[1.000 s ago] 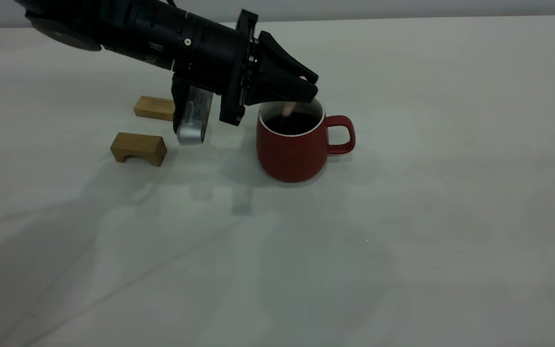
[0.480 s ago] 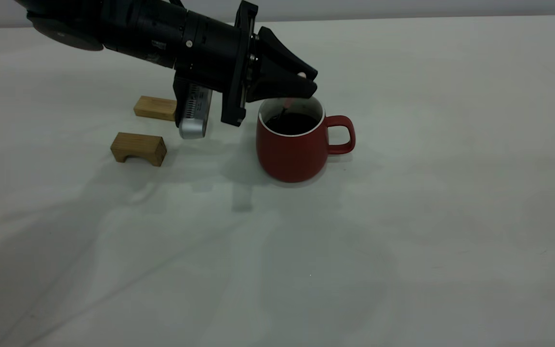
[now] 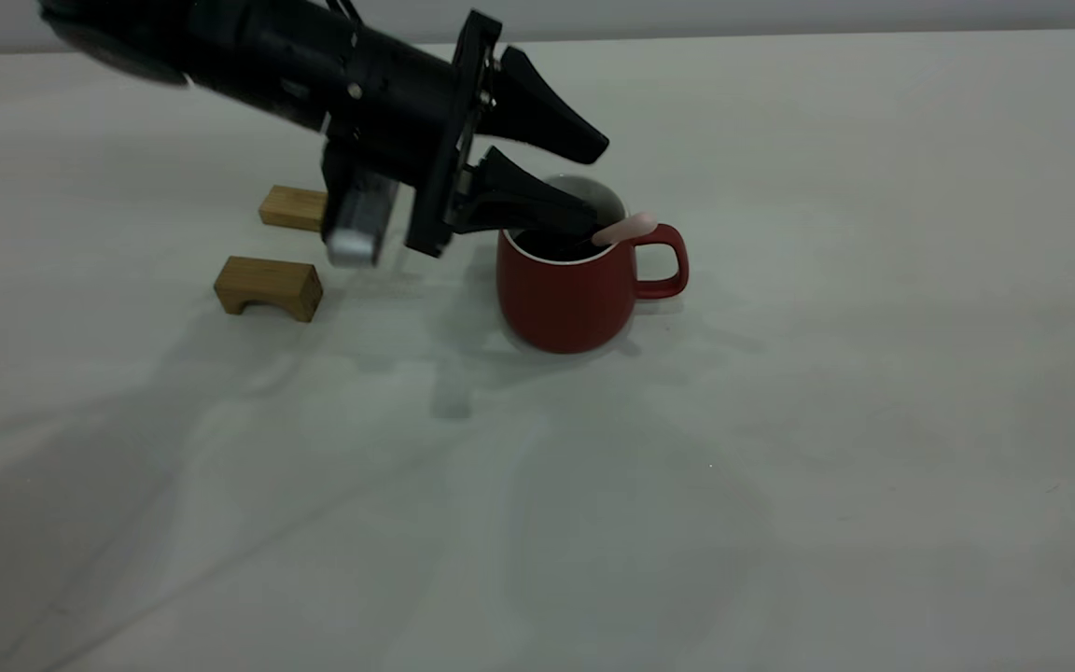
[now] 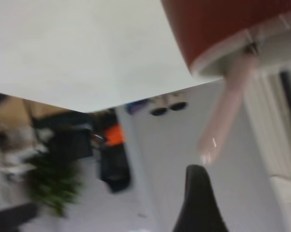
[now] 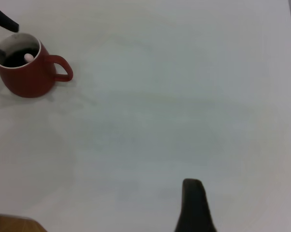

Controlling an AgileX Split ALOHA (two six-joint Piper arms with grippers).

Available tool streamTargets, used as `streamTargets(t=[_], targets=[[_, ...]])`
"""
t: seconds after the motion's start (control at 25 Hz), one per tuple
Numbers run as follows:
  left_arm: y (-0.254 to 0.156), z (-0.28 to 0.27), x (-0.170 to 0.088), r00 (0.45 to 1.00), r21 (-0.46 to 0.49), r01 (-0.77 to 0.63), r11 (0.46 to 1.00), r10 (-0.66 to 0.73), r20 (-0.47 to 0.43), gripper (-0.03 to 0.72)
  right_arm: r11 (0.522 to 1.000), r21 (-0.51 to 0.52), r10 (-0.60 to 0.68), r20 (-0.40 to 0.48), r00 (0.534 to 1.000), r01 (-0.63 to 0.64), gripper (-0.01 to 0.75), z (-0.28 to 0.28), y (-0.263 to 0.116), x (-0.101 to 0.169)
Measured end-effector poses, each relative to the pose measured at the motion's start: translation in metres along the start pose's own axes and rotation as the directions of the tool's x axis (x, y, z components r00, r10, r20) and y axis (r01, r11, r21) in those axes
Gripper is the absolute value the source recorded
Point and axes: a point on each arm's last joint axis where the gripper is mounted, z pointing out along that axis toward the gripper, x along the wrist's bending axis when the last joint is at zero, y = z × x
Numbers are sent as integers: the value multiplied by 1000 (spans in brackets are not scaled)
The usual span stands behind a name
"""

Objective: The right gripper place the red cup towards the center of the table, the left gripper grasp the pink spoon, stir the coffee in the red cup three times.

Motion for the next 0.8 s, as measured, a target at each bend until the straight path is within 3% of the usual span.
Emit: streamTargets(t=[0.12, 0.24, 0.4, 0.56, 0.64, 0.72, 0.8], targets=[[-27, -28, -14, 985, -57, -168, 984, 166, -43, 593, 1000, 0, 0, 0, 1000, 0, 582, 0, 0, 0], [-58, -63, -24, 931, -151, -358, 921, 341, -130, 563, 1000, 0, 0, 0, 1000, 0, 582, 0, 0, 0], [-100, -109, -24, 807, -266, -586, 765, 523, -275, 516, 1000, 0, 0, 0, 1000, 0, 582, 0, 0, 0], [-138, -159, -16, 617, -369, -787, 494, 622, -483, 476, 1000, 0, 1, 0, 1000, -1, 582, 0, 0, 0], [-153, -185, -7, 486, -345, -874, 343, 606, -629, 459, 1000, 0, 1, 0, 1000, -1, 582, 0, 0, 0], [-164, -208, 9, 360, -248, -930, 272, 523, -773, 445, 1000, 0, 1, 0, 1000, -1, 582, 0, 0, 0], [-173, -228, 21, 287, -197, -950, 243, 425, -859, 431, 1000, 0, 1, 0, 1000, -1, 582, 0, 0, 0]])
